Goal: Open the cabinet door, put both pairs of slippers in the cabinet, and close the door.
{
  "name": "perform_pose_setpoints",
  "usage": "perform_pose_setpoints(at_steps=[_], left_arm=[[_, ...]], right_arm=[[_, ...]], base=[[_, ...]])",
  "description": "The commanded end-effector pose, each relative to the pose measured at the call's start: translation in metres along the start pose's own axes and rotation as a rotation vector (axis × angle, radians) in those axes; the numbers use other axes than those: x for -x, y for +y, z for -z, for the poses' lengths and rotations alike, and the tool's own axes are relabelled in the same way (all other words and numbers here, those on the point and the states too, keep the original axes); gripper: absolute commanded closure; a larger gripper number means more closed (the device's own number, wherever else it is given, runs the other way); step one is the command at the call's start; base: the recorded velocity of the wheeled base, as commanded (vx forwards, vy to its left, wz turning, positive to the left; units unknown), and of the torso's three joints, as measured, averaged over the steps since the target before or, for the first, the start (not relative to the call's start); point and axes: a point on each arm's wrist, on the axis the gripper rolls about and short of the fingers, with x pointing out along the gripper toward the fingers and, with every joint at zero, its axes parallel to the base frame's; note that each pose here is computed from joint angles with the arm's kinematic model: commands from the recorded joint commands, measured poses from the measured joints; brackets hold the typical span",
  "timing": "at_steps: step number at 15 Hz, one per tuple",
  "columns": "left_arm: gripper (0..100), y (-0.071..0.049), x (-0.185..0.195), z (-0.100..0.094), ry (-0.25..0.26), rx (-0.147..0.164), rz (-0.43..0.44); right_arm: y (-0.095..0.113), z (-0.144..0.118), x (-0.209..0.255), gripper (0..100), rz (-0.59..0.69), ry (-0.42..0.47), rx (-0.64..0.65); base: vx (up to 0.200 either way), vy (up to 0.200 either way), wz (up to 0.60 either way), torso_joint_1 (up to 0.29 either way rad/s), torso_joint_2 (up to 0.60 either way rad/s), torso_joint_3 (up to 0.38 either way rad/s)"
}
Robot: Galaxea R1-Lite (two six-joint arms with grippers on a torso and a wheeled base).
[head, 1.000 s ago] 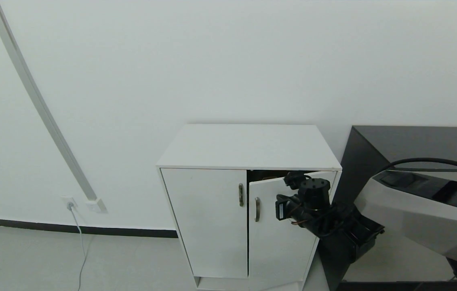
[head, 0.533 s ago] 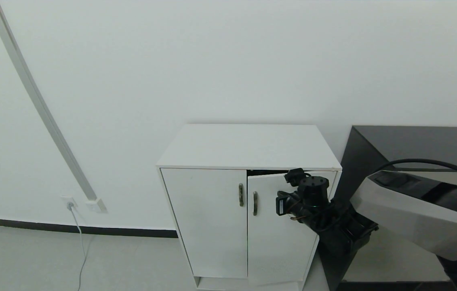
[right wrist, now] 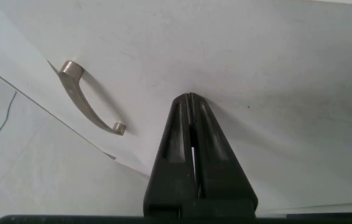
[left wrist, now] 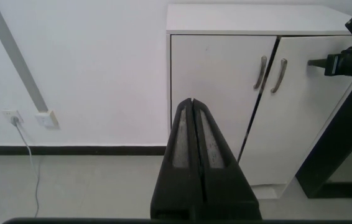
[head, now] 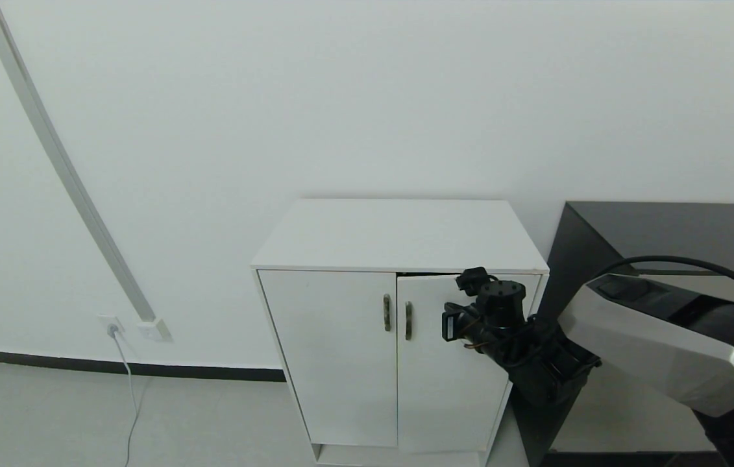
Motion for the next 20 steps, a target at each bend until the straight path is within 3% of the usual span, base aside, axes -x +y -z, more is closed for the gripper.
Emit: perform_pose_setpoints(at_steps=[1, 20], left_arm=[[100, 0.0000, -0.0001, 0.0001, 0.002, 0.000, 0.000], [100, 0.0000, -0.0001, 0.0001, 0.002, 0.000, 0.000]], right_arm=[[-0.0011, 0.0008, -0.0030, 100, 0.003, -0.005, -0.002], [-0.0014, -0.0050, -0.0125, 100, 0.004, -0.040, -0.004]], base=[[0.000, 0.000, 0.00, 0.000, 0.00, 0.000], [0.000, 0.000, 0.00, 0.000, 0.00, 0.000]])
